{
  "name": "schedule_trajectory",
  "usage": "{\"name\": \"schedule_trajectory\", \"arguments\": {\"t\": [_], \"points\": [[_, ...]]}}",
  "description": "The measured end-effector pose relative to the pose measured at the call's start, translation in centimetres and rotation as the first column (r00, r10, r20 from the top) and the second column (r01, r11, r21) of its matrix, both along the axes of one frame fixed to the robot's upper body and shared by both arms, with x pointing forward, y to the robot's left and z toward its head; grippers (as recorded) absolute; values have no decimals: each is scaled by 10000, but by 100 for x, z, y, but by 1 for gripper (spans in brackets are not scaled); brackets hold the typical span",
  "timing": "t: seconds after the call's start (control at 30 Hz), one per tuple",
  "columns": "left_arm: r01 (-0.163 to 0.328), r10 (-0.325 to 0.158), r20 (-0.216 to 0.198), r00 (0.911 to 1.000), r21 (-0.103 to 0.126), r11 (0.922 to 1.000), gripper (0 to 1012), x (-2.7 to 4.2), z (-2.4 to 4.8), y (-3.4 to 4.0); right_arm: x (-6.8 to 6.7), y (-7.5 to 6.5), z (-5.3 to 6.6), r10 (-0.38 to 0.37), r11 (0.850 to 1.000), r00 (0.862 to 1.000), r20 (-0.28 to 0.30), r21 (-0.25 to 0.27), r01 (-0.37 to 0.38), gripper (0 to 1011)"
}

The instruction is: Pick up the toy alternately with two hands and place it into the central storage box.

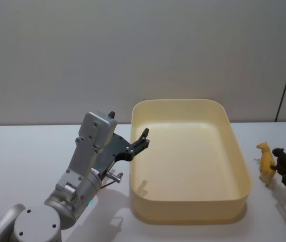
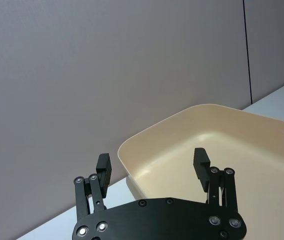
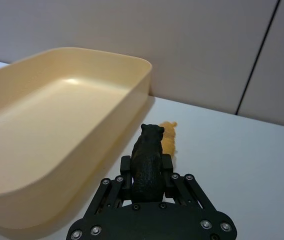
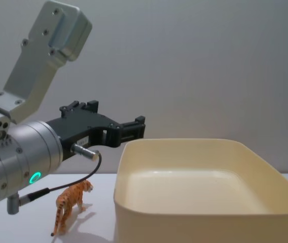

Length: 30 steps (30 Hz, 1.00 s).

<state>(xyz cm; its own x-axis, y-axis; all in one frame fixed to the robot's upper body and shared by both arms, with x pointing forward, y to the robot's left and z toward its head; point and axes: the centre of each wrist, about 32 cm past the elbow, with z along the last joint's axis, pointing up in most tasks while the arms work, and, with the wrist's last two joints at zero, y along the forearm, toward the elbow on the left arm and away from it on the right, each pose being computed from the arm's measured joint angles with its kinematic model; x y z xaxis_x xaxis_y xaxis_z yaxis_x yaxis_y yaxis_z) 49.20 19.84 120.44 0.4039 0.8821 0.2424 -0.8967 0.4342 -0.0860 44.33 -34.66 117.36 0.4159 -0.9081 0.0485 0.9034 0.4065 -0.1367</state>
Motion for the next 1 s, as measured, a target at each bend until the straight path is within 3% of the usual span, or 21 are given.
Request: {"name": "schedule_trajectory", "arguments": {"t": [0.43,0.7,1.0], "points": [[0,0,0,10000,0,10000,1001,0,0,0,-19,4,359,1555,9868,9859,612,357,-1578,319],[0,0,0,10000,0,10000,1001,0,0,0,202,121,470,2146,9760,9734,802,187,-2168,320],[0,0,0,10000,0,10000,1001,0,0,0,552,367,423,2520,9677,9658,611,-150,-2516,320]]}}
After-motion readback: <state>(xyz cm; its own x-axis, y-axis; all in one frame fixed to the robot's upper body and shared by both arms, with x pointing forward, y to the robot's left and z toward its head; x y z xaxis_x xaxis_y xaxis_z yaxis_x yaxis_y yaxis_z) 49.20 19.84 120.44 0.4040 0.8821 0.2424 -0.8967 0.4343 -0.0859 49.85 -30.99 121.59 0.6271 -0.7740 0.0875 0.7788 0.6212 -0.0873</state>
